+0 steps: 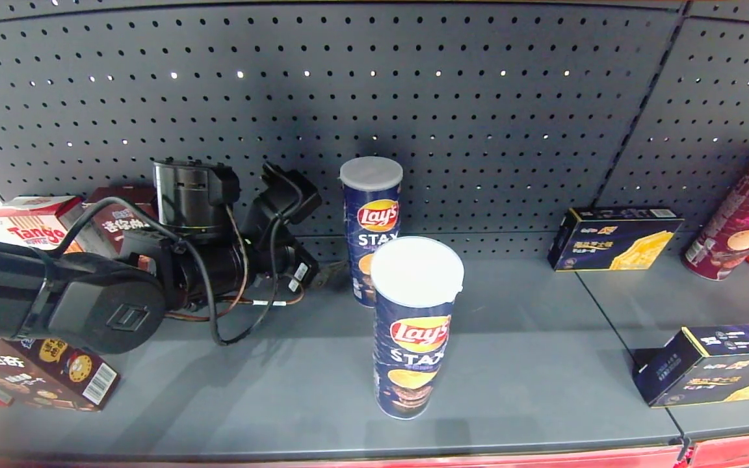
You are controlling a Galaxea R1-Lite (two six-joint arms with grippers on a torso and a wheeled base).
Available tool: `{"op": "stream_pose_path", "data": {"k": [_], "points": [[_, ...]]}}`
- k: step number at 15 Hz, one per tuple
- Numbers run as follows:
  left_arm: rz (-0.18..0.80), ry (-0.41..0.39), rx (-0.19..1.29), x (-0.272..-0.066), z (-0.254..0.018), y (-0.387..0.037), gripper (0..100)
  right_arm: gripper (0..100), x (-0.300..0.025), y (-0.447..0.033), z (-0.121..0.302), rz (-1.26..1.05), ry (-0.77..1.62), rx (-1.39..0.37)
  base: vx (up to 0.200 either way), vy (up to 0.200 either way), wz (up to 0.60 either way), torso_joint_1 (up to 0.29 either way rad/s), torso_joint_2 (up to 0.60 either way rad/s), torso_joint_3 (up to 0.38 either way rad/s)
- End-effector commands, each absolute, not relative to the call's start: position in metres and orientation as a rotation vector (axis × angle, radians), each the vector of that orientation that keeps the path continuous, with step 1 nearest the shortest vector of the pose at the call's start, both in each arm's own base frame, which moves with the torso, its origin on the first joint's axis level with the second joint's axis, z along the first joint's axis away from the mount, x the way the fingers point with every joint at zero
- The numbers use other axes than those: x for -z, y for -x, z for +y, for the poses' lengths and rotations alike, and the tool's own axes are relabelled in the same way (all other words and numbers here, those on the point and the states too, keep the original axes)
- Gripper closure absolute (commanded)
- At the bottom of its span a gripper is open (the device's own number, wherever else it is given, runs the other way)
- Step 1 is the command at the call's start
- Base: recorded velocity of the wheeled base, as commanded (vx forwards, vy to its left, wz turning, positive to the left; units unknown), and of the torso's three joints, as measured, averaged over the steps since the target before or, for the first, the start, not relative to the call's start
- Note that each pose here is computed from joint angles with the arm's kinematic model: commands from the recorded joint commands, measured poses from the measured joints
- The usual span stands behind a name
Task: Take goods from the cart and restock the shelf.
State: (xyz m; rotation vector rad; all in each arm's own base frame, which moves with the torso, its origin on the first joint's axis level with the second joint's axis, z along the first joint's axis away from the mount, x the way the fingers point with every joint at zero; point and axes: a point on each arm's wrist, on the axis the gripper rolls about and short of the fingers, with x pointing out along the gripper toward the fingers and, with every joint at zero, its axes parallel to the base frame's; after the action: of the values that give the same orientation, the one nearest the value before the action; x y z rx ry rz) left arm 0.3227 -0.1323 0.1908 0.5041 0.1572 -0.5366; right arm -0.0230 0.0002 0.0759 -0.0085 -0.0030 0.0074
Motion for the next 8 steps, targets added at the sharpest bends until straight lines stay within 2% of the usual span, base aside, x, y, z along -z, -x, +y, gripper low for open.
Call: {"op": "stream_pose_path", "data": {"k": [1, 8], "points": [[0.158, -0.503, 0.548, -0.1899, -0.1368, -0.3217, 0, 0, -0.0759, 0.0229, 0.0002, -0.002, 0.009, -0.008, 0.000, 0.000, 0.00, 0.000, 0.00, 0.000], [0.157, -0.503, 0.560, -0.1887, -0.1447, -0.3215, 0, 0, -0.0759, 0.0229, 0.0002, -0.002, 0.009, -0.008, 0.000, 0.000, 0.00, 0.000, 0.00, 0.000]]}}
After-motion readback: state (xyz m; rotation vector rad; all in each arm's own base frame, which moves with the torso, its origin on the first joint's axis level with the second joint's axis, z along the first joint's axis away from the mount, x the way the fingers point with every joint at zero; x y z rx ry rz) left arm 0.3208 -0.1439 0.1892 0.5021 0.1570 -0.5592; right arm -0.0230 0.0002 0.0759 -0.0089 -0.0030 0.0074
